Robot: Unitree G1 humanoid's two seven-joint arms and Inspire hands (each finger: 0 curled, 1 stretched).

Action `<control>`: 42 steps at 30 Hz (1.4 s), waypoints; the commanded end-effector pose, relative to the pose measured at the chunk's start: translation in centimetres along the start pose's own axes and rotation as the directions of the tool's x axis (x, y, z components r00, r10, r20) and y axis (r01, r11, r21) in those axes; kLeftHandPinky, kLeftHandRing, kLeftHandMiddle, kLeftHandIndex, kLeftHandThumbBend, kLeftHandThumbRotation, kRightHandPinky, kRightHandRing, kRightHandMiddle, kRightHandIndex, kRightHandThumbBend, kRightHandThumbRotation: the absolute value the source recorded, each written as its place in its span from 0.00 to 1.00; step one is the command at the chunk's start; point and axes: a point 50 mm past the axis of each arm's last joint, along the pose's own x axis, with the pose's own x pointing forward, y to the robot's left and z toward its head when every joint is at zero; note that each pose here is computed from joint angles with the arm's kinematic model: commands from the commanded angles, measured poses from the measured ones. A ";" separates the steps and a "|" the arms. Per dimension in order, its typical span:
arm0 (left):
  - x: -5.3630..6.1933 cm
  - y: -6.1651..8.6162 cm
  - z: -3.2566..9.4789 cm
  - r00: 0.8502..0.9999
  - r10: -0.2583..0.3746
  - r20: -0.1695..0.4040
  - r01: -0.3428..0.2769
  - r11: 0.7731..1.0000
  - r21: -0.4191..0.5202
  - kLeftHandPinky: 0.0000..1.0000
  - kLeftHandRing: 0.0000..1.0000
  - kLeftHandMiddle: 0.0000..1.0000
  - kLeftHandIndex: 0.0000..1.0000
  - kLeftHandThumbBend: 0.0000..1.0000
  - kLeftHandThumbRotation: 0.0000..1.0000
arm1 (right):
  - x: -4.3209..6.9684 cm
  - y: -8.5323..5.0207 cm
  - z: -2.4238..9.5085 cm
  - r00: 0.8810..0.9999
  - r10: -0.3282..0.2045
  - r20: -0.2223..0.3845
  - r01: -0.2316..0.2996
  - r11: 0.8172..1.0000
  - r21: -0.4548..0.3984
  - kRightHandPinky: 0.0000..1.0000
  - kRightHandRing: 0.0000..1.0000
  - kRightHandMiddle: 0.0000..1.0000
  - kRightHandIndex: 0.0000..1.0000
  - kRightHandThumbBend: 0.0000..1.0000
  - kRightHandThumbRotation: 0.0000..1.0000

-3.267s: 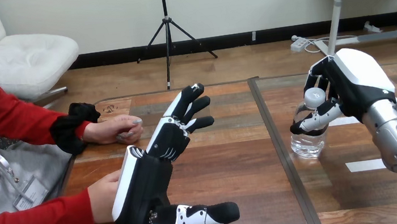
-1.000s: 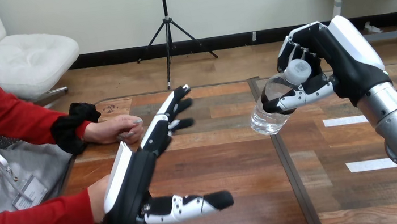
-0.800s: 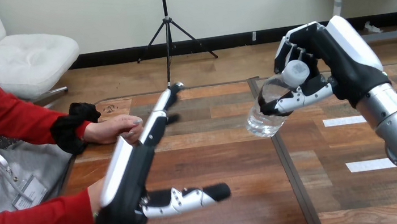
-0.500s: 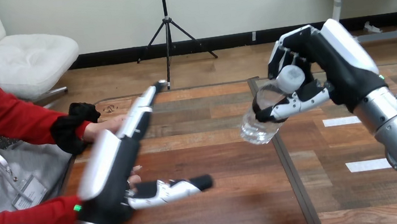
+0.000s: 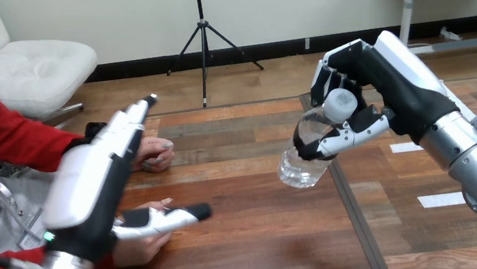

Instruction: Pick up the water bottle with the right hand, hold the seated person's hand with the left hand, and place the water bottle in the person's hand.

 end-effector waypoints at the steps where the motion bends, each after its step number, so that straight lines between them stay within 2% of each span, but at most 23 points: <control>1: 4.0 4.8 0.7 0.983 0.118 0.138 -0.138 0.980 0.145 0.88 0.94 0.93 0.95 1.00 0.52 | 1.2 -2.4 4.1 0.979 -0.108 0.174 0.106 0.994 0.023 0.10 0.14 0.19 0.23 0.99 0.00; 8: 4.7 6.0 0.4 0.990 0.073 0.119 -0.097 0.973 0.209 0.83 0.91 0.90 0.92 1.00 0.47 | 0.8 -2.1 4.6 0.978 -0.099 0.181 0.097 0.995 0.020 0.10 0.14 0.20 0.24 0.99 0.00; 14: 5.0 6.7 0.3 0.993 0.028 0.115 -0.053 0.972 0.227 0.77 0.85 0.85 0.85 1.00 0.46 | 0.4 -1.9 4.8 0.979 -0.091 0.182 0.089 0.996 0.020 0.10 0.14 0.20 0.24 0.99 0.00; 18: 5.2 7.1 0.1 0.994 0.000 0.109 -0.028 0.965 0.261 0.67 0.78 0.80 0.80 1.00 0.46 | 0.2 -1.8 4.9 0.979 -0.087 0.183 0.085 0.996 0.019 0.10 0.14 0.20 0.25 0.99 0.00; 24: 5.3 7.7 -0.1 0.993 -0.059 0.098 0.029 0.960 0.279 0.60 0.74 0.77 0.77 1.00 0.46 | -0.2 -1.6 5.1 0.979 -0.079 0.187 0.078 0.997 0.016 0.10 0.15 0.21 0.26 0.99 0.00; 31: 5.4 8.2 -0.2 0.988 -0.125 0.091 0.096 0.958 0.272 0.57 0.71 0.76 0.76 1.00 0.46 | -0.5 -1.5 5.3 0.979 -0.073 0.191 0.072 0.997 0.014 0.11 0.15 0.21 0.26 0.99 0.00; 34: 5.3 8.5 -0.3 0.981 -0.168 0.093 0.136 0.949 0.283 0.57 0.71 0.76 0.76 1.00 0.45 | -0.7 -1.5 5.4 0.979 -0.070 0.193 0.069 0.998 0.016 0.11 0.15 0.21 0.26 0.99 0.00; 37: 5.4 8.8 -0.4 0.963 -0.250 0.097 0.204 0.917 0.341 0.59 0.72 0.77 0.77 1.00 0.43 | -0.8 -1.4 5.5 0.976 -0.071 0.204 0.069 0.997 0.018 0.11 0.15 0.21 0.26 0.99 0.00; 38: 5.4 9.0 -0.4 0.952 -0.288 0.099 0.234 0.901 0.366 0.60 0.73 0.77 0.77 1.00 0.43 | -0.9 -1.3 5.5 0.976 -0.071 0.208 0.068 0.997 0.021 0.11 0.15 0.21 0.26 0.99 0.00; 40: 5.4 9.1 -0.4 0.940 -0.326 0.101 0.264 0.883 0.389 0.62 0.74 0.78 0.78 1.00 0.42 | -1.0 -1.3 5.5 0.975 -0.070 0.211 0.066 0.997 0.025 0.11 0.15 0.21 0.27 0.98 0.00; 42: 5.4 9.3 -0.4 0.921 -0.378 0.094 0.306 0.851 0.426 0.64 0.75 0.78 0.78 1.00 0.41 | -1.0 -1.2 5.6 0.974 -0.068 0.216 0.063 0.998 0.028 0.11 0.15 0.21 0.27 0.98 0.00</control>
